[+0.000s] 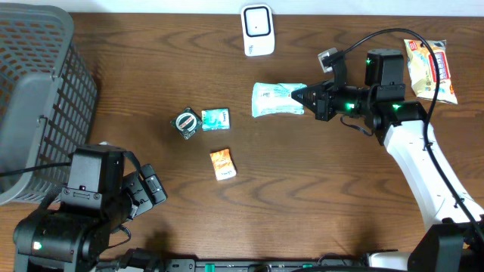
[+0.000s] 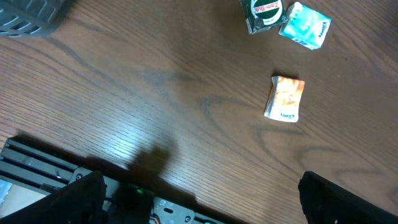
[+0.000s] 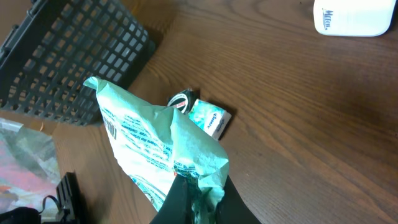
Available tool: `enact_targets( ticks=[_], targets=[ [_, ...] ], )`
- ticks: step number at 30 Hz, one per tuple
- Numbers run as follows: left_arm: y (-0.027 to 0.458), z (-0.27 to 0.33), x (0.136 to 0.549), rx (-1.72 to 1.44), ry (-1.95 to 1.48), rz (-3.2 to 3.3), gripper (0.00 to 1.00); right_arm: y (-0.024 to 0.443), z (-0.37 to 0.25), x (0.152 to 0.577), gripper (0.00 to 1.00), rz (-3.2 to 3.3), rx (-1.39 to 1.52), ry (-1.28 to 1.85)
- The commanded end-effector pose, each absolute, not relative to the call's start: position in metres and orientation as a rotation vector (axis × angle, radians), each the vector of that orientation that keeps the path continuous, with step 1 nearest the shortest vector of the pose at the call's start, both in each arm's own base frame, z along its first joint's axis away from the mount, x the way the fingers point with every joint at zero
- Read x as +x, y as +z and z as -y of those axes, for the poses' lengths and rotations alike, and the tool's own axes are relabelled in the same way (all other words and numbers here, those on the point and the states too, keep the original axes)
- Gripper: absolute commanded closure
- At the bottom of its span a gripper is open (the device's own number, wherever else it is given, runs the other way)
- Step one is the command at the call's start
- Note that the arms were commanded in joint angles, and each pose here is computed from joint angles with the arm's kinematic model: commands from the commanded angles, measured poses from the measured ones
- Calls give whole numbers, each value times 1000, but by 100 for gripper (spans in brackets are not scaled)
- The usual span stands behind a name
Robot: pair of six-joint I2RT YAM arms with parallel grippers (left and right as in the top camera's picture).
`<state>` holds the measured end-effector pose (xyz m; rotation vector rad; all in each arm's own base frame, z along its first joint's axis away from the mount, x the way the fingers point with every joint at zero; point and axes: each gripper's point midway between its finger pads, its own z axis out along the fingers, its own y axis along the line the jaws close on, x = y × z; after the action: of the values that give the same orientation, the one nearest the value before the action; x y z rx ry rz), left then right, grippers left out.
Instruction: Scan the item barcode
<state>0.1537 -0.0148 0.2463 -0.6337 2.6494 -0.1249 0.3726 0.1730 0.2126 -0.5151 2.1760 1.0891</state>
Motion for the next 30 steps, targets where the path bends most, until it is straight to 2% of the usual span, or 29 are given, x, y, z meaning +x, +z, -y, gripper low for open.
enact_targets(
  ticks=[1, 12, 16, 20, 24, 30],
  targets=[
    [246, 14, 153, -641, -118, -2649, 2, 228, -179, 370, 99, -2126, -567, 1090],
    [246, 14, 153, -641, -118, -2649, 2, 213, -172, 375, 99, -2216, -492, 988],
    [246, 14, 153, -641, -118, -2648, 3, 174, -130, 392, 99, -2435, -147, 594],
    [246, 14, 153, -641, -118, -2649, 2, 154, -91, 391, 99, -2502, 101, 155],
    [246, 14, 153, -640, -118, -2649, 2, 158, -73, 385, 99, -2439, 109, -231],
    [246, 14, 153, -641, -118, -2649, 3, 162, -80, 379, 99, -2326, 12, -580]
  ],
)
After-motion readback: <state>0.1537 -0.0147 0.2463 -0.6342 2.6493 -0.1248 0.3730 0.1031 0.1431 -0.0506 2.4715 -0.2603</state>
